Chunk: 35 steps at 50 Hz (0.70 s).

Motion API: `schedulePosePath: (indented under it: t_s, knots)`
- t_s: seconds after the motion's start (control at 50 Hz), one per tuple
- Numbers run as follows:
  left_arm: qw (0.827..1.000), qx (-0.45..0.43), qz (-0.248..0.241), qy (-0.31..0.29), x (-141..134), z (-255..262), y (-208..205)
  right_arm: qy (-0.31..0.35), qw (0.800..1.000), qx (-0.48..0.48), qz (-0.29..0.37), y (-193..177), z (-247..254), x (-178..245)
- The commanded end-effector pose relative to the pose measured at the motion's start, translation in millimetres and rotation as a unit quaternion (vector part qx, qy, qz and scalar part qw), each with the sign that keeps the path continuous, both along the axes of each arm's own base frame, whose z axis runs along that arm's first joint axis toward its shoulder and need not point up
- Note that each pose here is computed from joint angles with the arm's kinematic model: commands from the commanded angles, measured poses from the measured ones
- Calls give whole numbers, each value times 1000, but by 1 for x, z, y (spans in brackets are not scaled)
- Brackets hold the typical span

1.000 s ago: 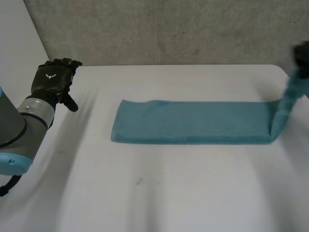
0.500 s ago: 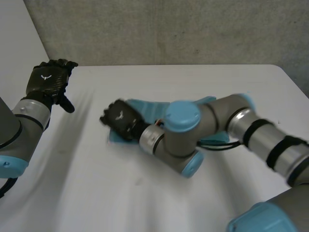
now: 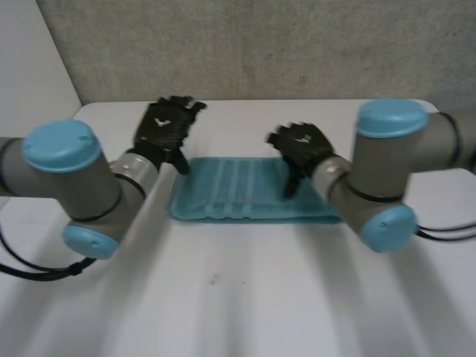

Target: Fold the laundry

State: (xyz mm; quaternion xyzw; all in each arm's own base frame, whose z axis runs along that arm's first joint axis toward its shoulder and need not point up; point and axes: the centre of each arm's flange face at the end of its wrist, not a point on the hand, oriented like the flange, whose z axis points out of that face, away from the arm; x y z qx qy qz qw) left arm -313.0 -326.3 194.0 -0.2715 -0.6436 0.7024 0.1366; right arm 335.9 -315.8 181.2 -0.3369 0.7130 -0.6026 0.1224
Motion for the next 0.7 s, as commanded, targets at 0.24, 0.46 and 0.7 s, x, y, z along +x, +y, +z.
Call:
schedulePosePath:
  t_s: [0.24,0.46,0.7]
  knots:
    - [998,23,-33,-44,-14,-43,-3,5,993,81,-88,-20,-64,-91]
    - [998,28,10,-48,11,-25,8,97,989,-103,-48,-51,-16,-74]
    - [998,21,39,-38,43,4,27,149,945,-206,205,49,-3,89]
